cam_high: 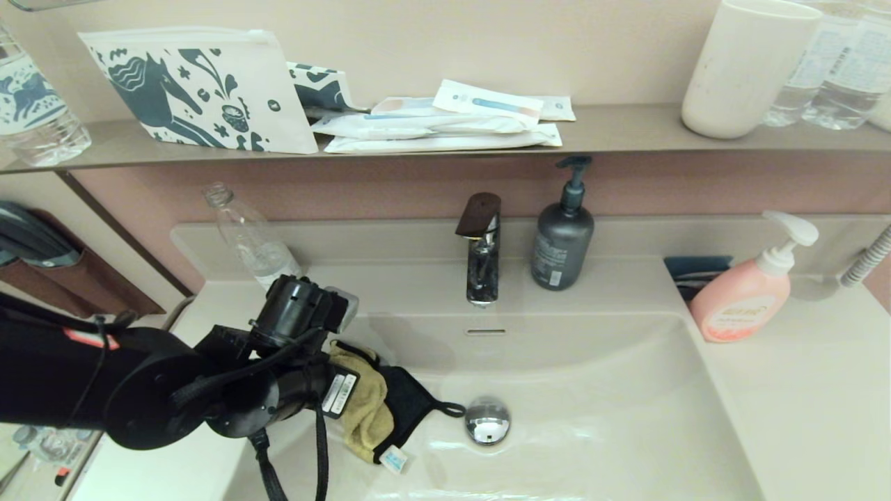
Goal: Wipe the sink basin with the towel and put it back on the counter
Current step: Wipe the sink
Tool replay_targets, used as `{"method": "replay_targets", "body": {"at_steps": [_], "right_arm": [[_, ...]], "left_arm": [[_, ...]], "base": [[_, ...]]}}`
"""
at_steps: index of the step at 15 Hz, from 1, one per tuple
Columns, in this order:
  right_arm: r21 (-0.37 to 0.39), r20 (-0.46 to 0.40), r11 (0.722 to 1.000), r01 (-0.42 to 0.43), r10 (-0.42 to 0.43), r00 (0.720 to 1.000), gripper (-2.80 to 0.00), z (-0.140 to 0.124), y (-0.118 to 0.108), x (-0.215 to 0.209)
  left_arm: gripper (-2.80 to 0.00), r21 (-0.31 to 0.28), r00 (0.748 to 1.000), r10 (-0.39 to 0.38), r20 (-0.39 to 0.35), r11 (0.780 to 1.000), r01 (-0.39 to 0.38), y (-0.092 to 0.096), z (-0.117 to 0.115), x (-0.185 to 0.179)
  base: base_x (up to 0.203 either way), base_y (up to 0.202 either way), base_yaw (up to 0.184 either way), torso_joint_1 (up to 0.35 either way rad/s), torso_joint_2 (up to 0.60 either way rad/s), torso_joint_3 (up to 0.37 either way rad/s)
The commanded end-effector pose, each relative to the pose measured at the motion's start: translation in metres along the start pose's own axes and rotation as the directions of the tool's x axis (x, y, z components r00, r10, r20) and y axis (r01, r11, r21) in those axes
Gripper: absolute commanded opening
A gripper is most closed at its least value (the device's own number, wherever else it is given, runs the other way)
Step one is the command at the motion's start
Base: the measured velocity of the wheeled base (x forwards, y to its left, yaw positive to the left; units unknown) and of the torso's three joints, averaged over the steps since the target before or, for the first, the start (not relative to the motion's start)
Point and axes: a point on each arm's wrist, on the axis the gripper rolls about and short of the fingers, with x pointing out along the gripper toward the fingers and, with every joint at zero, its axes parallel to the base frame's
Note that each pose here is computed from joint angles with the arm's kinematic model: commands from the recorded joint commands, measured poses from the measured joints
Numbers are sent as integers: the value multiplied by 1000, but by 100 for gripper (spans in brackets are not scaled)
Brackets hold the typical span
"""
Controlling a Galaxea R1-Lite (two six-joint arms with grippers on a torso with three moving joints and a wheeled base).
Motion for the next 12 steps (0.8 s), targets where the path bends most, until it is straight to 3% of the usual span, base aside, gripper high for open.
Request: {"method": "replay_targets", "body": {"at_steps": [1, 3, 7, 12], "right_arm": [[0, -1, 1000, -1, 1, 1000, -280, 0, 0, 0], [0, 0, 1000, -1, 1, 1000, -280, 0, 0, 0], [0, -1, 1000, -1, 1, 1000, -280, 0, 0, 0], [0, -1, 1000, -1, 1, 1000, -280, 0, 0, 0]], "left_arm": [[-280, -30, 1000, -9, 15, 999, 10, -4, 2, -2], [-280, -104, 999, -13, 43, 994, 17, -14, 7, 3], [-280, -199, 981, -22, 193, 978, 61, -34, 22, 9], [-280, -261, 977, -15, 214, 963, 72, -65, 25, 8]], "base": [[0, 0, 0, 0, 0, 0], [0, 0, 0, 0, 0, 0], [0, 0, 0, 0, 0, 0], [0, 0, 0, 0, 0, 0]]}}
